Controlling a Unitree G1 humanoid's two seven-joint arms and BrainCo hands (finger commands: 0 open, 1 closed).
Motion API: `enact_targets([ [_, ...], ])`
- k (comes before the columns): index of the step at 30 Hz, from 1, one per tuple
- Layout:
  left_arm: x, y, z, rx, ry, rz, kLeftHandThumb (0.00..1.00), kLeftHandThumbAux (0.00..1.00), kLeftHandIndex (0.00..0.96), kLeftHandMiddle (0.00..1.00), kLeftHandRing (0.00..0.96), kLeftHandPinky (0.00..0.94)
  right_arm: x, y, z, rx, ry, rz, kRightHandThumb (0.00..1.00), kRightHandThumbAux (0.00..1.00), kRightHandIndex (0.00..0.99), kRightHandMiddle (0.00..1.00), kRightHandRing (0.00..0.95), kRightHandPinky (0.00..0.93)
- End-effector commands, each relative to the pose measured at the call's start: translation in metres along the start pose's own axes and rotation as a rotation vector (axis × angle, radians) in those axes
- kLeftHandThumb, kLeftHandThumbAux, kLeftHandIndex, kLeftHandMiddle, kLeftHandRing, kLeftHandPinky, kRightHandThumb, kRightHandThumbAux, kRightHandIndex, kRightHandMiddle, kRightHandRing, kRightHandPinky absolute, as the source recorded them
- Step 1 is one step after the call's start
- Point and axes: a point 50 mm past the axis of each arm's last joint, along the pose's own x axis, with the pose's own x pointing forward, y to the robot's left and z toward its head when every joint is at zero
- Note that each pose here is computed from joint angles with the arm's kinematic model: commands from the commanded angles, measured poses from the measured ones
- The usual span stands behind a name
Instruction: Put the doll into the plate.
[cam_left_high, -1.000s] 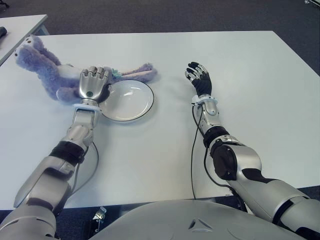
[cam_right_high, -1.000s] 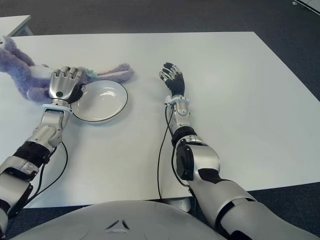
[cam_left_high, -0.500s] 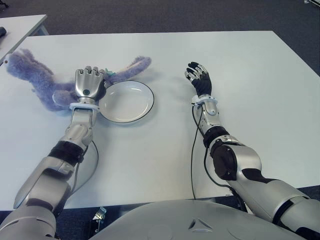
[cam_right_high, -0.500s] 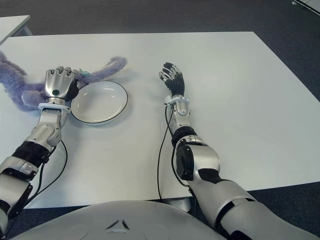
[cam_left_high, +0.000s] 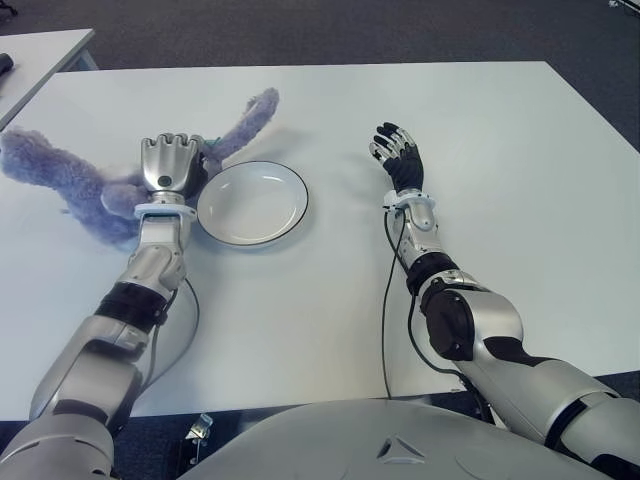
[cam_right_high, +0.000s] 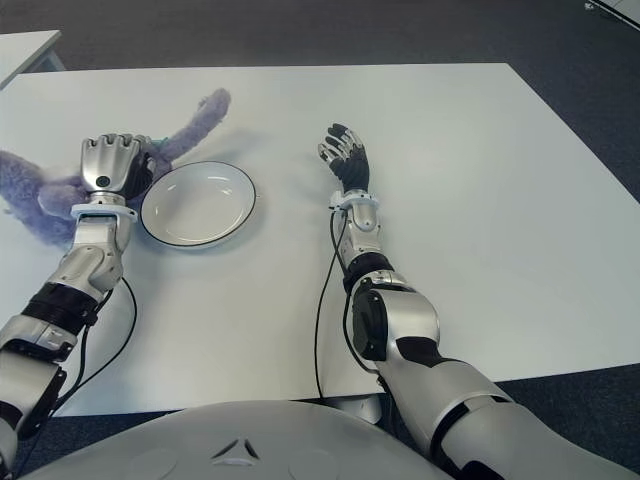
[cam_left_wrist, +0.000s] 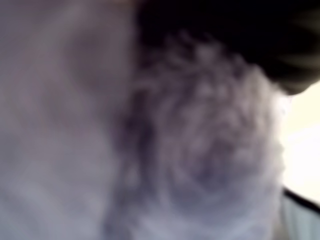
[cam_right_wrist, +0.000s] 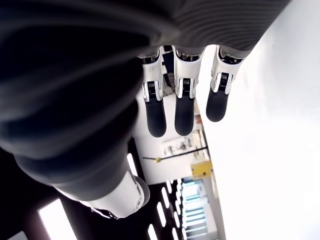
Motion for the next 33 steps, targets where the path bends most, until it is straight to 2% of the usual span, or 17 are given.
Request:
enact_targets([
  [1,-0.024,-0.029,0.007,-0.078,0.010,-0.197,0.713,0.706,0.441,0.830,0.838,0.848,-0.081,-0.011,-0.100,0.108,0.404,-0.125,0.429,0.912,0.216,0.217,0.190,0.176],
  [11,-0.022,-0.025,0.009,-0.081,-0.001,-0.190,0.726,0.701,0.441,0.826,0.818,0.823,-0.081,-0.011,-0.100,0.105,0.412,-0.115,0.441,0.907,0.217,0.222,0.196,0.189],
  [14,-0.022,-0.021,0.009,-0.074,-0.002,-0.178,0.730,0.699,0.441,0.811,0.803,0.777,-0.081,-0.011,-0.100,0.101,0.406,-0.112,0.440,0.898,0.228,0.221,0.189,0.180],
  [19,-0.021,-0.018,0.010,-0.076,-0.002,-0.169,0.733,0.698,0.441,0.808,0.800,0.787,-0.081,-0.011,-0.100,0.093,0.403,-0.114,0.426,0.899,0.228,0.221,0.186,0.176],
  [22,-0.019,-0.012,0.010,-0.083,-0.006,-0.149,0.736,0.697,0.441,0.813,0.808,0.818,-0.081,-0.011,-0.100,0.086,0.403,-0.114,0.420,0.902,0.228,0.225,0.187,0.168],
  [33,-0.013,0.011,0.009,-0.076,-0.024,-0.072,0.740,0.696,0.441,0.817,0.812,0.778,-0.080,-0.011,-0.100,0.087,0.402,-0.106,0.402,0.912,0.230,0.223,0.183,0.177],
])
